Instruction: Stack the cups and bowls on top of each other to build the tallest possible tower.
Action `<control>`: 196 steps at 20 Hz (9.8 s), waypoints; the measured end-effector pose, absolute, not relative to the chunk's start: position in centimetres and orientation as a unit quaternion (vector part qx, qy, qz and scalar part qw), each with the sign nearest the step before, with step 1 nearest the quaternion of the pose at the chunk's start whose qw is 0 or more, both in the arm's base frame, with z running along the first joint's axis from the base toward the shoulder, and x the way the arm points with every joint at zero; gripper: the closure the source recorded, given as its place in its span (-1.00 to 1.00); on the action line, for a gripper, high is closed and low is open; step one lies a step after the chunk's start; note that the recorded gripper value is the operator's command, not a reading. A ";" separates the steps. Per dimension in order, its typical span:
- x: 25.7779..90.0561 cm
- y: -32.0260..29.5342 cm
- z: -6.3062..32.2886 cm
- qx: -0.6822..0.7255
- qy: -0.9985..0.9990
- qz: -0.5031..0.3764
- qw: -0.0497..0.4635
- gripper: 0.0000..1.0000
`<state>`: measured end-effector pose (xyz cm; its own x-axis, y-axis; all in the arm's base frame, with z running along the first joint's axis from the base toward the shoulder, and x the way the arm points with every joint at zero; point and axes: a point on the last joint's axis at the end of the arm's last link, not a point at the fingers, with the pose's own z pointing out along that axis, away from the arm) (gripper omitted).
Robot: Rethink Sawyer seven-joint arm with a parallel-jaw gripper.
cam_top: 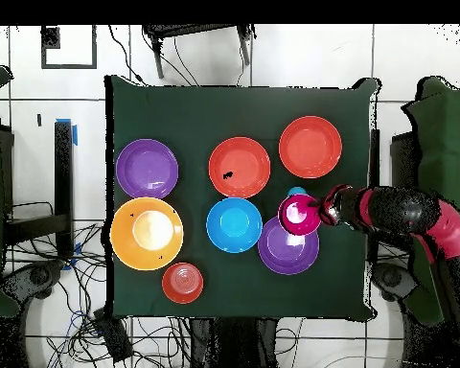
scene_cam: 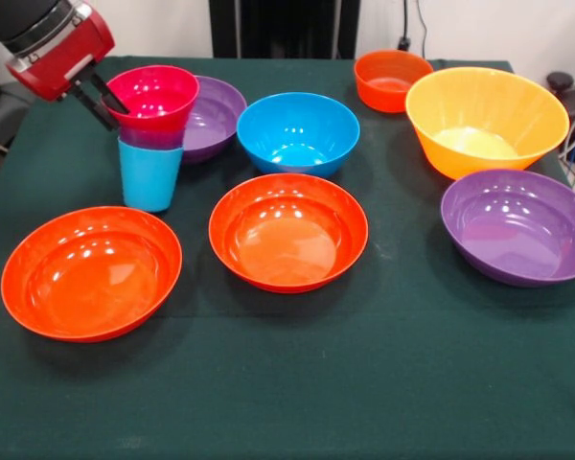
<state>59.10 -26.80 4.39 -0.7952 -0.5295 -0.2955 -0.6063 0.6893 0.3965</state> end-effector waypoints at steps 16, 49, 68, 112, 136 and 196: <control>59.7 -26.2 4.4 -0.311 0.914 0.244 0.088 1.00; 63.8 -27.4 5.2 -0.305 0.922 0.213 0.104 1.00; 63.1 -28.5 5.1 -0.307 0.925 0.199 0.099 1.00; 61.2 -27.9 5.1 -0.314 0.922 0.201 0.100 -1.00; 61.6 -29.9 10.8 -0.306 0.923 0.193 0.129 -1.00; 49.6 -19.3 13.4 -0.231 0.940 0.063 0.244 -1.00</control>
